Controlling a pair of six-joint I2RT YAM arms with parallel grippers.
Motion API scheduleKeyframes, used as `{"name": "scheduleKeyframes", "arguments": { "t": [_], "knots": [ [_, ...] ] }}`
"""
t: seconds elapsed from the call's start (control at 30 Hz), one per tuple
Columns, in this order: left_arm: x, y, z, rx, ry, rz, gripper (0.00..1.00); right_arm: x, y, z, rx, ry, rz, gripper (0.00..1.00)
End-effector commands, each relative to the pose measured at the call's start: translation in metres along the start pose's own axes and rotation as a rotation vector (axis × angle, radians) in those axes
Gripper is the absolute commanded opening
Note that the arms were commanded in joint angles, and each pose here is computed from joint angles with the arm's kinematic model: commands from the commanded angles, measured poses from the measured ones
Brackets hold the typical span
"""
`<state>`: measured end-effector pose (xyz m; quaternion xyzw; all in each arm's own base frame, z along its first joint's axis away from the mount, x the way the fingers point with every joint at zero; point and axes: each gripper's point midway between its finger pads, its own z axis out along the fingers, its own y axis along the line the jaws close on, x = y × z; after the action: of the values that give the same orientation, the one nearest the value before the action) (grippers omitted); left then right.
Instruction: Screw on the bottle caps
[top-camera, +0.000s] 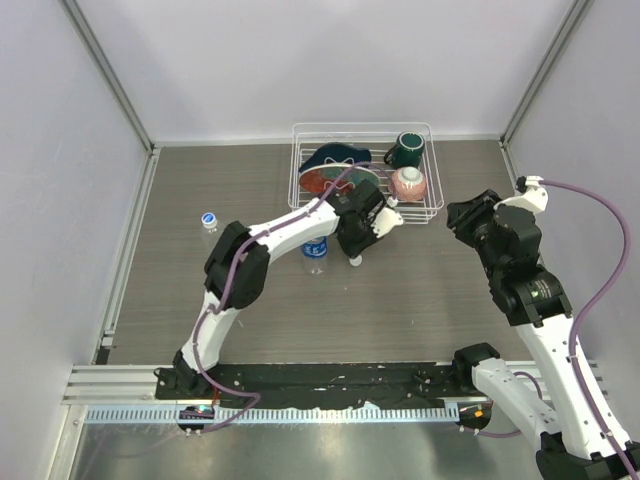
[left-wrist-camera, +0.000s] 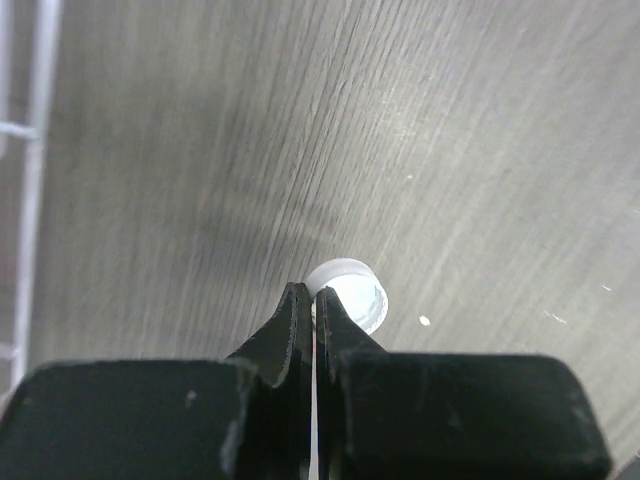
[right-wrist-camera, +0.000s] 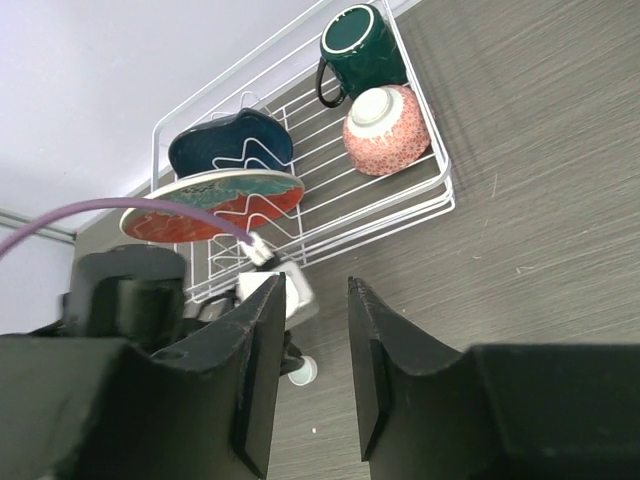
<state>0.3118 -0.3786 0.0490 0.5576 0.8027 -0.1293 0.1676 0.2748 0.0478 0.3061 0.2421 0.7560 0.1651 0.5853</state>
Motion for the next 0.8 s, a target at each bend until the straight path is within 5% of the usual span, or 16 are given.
{"name": "scheduleKeyframes", "arguments": {
  "t": [0.0,0.2,0.27,0.3,0.33,0.43,0.77],
  "knots": [
    [-0.079,-0.001,-0.142,-0.109,-0.329,0.037,0.00,-0.032,0.022,-0.007,-0.059,-0.089,0.102,0.39],
    [-0.132,-0.017,-0.291,-0.236,-0.747,0.134,0.00,-0.038,0.056,-0.010,-0.187,-0.057,0.239,0.54],
    [-0.134,-0.022,-0.306,-0.253,-0.828,0.155,0.00,-0.031,0.082,-0.009,-0.312,0.002,0.289,0.61],
    [-0.144,-0.031,-0.354,-0.294,-0.985,0.199,0.00,-0.029,0.094,-0.010,-0.364,0.030,0.353,0.64],
    [-0.133,-0.033,-0.333,-0.295,-0.969,0.247,0.00,-0.026,0.108,-0.012,-0.434,0.068,0.395,0.71],
    [-0.134,-0.053,-0.390,-0.375,-1.229,0.363,0.00,-0.025,0.148,-0.022,-0.675,0.154,0.568,0.82],
    [-0.115,-0.065,-0.399,-0.517,-1.384,0.435,0.00,-0.043,0.197,-0.058,-1.121,0.230,0.741,0.88]
  ]
}}
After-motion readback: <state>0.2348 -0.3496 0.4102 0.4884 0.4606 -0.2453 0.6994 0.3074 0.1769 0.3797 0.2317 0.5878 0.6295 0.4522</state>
